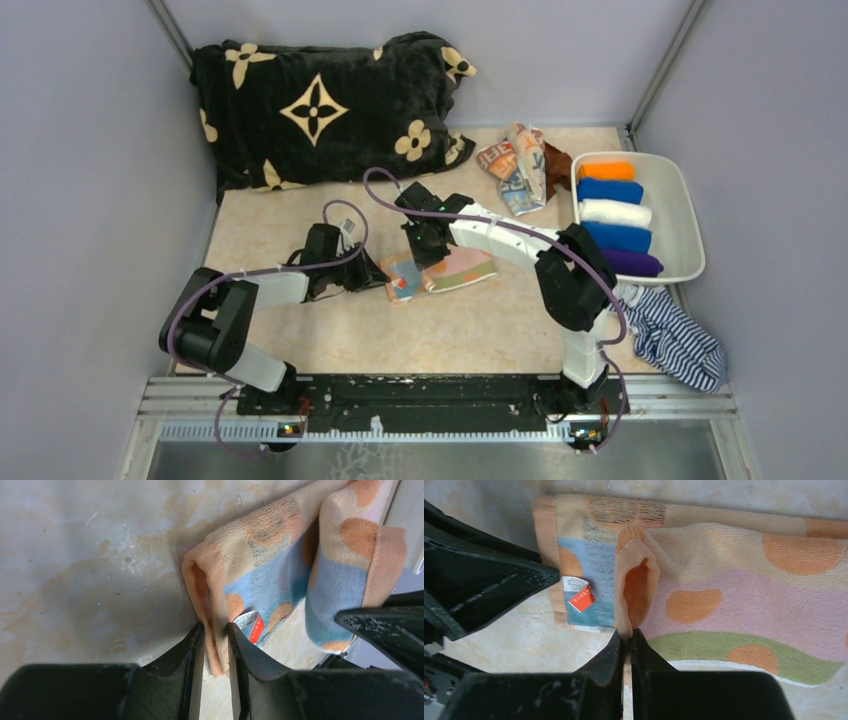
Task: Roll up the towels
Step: Fold the towel at the center of the board.
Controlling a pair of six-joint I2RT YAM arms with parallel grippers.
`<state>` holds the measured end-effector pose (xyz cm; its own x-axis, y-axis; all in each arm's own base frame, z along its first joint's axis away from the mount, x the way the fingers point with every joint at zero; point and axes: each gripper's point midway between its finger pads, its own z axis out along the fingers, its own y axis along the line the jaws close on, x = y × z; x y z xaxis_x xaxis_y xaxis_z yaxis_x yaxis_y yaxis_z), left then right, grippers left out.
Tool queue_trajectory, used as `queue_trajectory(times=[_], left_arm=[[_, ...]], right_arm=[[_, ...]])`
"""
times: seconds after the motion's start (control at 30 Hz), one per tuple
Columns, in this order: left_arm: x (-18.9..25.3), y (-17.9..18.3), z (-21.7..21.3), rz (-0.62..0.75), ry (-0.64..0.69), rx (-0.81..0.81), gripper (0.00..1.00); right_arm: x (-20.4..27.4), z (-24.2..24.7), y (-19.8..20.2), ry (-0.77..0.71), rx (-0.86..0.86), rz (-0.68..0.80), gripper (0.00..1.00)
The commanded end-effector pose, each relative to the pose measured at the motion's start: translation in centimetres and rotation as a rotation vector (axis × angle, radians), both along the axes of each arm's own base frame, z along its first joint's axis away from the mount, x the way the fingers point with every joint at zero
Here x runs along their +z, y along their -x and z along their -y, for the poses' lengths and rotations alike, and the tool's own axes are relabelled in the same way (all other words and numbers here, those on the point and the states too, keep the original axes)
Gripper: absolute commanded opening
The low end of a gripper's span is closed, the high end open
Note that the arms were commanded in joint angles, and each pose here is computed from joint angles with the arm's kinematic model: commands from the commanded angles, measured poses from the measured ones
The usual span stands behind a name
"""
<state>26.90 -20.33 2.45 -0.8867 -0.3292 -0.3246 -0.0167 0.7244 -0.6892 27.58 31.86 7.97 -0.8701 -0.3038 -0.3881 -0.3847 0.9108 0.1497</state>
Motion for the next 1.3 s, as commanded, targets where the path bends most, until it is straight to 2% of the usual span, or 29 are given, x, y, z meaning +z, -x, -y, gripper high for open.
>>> queue_trajectory(times=[0.0,0.2,0.47,0.7,0.87,1.0,1.13,1.27], left_arm=[[-1.1,0.8,0.1,-0.019,-0.02,-0.012,0.28],[-1.2,1.0,0.2,-0.02,-0.025,-0.016,0.25],[-1.3,1.3,0.2,-0.017,-0.039,-0.015,0.25],[-1.4,1.5,0.1,-0.014,-0.048,-0.016,0.25],[-1.4,1.7,-0.2,-0.014,-0.062,-0.006,0.28],[-1.2,1.7,-1.3,0.0,-0.11,0.03,0.35],[-0.3,1.6,-2.7,0.039,-0.167,0.07,0.45],[1.2,1.5,-4.7,0.085,-0.254,0.119,0.54]], right_arm=[[2.6,-4.1,-0.4,-0.141,0.009,0.028,0.0],[2.0,-6.2,0.0,-0.162,0.026,0.006,0.0],[-0.4,-7.8,0.3,-0.167,0.024,-0.028,0.0],[-0.5,-9.1,0.7,-0.218,0.039,-0.051,0.01],[0.0,-9.1,1.1,-0.238,0.05,-0.05,0.24],[2.3,-8.3,0.9,-0.261,0.056,0.012,0.36],[5.5,-6.4,0.5,-0.282,0.059,0.099,0.45],[7.7,-2.2,-0.3,-0.339,0.008,0.186,0.51]])
